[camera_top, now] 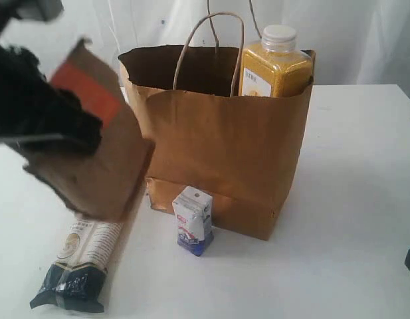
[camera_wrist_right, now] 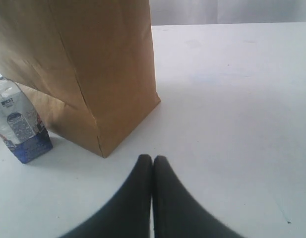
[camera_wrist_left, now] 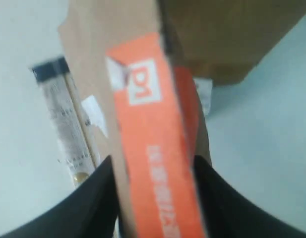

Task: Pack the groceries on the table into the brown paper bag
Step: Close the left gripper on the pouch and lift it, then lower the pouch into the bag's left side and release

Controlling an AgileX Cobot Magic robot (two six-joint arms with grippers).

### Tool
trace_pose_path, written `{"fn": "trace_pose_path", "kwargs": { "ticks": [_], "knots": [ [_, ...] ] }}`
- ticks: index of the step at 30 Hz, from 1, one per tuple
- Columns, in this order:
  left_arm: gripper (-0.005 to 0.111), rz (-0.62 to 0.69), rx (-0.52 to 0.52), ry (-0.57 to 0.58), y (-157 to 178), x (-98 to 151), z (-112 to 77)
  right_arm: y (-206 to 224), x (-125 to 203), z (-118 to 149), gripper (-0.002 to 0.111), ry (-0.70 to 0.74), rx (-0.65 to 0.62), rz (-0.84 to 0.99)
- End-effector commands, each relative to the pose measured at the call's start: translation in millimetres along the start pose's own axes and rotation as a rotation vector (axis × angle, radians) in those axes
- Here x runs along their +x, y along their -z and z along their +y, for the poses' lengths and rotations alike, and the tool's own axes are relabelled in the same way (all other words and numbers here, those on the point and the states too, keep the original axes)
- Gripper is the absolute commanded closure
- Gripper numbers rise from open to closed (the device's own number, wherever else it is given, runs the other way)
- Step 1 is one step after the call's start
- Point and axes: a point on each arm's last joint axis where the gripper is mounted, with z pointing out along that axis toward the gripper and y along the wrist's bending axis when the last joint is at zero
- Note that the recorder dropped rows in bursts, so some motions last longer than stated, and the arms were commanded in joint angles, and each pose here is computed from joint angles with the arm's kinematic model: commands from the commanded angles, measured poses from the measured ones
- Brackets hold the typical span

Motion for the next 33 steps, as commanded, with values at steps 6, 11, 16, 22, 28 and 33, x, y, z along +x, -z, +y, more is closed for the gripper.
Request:
{"fn": "trace_pose_path", "kwargs": {
  "ticks": [6,11,16,22,28,33],
  "knots": [
    [0.107,-0.349,-0.143,-0.068,74,-63,8.4,0,1,-1,0.108,0.003,0.009,-0.005],
    [0.107,-0.399,-0.136,-0.068,73,-87,2.7,0,1,-1,0.108,0.003,0.009,-0.005],
    [0.107,-0.425,-0.122,-0.081,59,-106,-3.6,0,1,-1,0.108,0.003,0.009,-0.005],
    [0.107,-0.420,-0.140,-0.136,32,-119,-7.8,0,1,-1,0.108,0.003,0.009,-0.005],
    [0.107,-0.379,-0.139,-0.154,-2,-127,-12.6,0,1,-1,0.108,0.003,0.009,-0.005],
    [0.107,-0.308,-0.141,-0.152,-25,-127,-14.7,0,1,-1,0.108,0.003,0.009,-0.005]
  ]
}}
